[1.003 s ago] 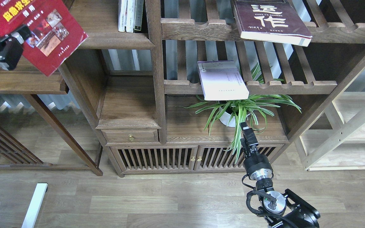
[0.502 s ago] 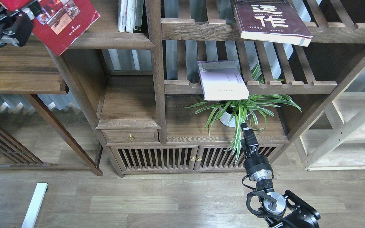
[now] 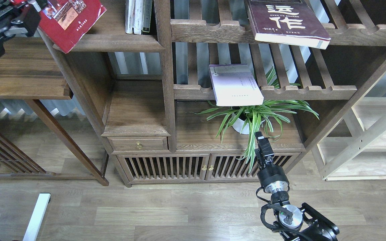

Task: Organize books on shelf
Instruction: 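Lift the red book with the left gripper up to the upper shelf, then push the red book into the upper shelf beside the white books, then hold the left gripper at the upper shelf pressing the red book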

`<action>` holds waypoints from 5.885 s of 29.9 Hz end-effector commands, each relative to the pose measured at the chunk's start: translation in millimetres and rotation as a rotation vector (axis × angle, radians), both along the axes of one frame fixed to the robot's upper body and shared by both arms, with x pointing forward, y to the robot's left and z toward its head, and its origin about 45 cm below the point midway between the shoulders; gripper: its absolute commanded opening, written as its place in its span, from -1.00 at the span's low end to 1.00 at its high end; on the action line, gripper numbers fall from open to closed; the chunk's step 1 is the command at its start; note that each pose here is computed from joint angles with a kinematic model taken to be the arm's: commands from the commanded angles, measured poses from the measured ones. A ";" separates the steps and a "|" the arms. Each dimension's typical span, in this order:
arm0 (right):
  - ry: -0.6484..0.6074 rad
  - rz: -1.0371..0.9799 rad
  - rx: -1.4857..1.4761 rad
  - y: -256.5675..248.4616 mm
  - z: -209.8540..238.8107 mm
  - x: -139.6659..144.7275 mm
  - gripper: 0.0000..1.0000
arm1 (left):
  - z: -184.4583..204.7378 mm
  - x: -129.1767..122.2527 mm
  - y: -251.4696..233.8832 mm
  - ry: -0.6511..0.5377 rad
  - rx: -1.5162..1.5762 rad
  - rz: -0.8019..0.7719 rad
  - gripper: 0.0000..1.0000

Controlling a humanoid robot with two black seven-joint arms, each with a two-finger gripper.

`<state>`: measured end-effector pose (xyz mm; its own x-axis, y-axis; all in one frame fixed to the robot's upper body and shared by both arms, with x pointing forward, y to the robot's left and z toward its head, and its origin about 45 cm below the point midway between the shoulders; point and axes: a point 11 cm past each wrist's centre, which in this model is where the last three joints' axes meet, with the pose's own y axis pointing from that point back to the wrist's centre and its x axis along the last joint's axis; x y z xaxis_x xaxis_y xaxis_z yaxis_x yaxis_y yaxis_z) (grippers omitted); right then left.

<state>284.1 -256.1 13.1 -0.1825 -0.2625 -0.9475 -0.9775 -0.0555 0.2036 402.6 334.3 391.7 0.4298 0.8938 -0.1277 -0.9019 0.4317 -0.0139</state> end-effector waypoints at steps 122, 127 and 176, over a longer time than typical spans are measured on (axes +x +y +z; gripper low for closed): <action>0.055 -0.099 0.108 -8.1 -13.4 -46.8 1.00 | 6.1 140.8 -86.2 0.247 0.067 0.163 -0.88; 0.060 -0.109 0.116 -9.5 -14.3 -49.8 1.00 | 7.7 141.7 -86.7 0.234 0.067 0.165 -0.88; 0.059 -0.130 0.154 -4.6 -13.3 -49.9 1.00 | -12.0 141.6 -99.0 0.162 0.230 0.156 0.10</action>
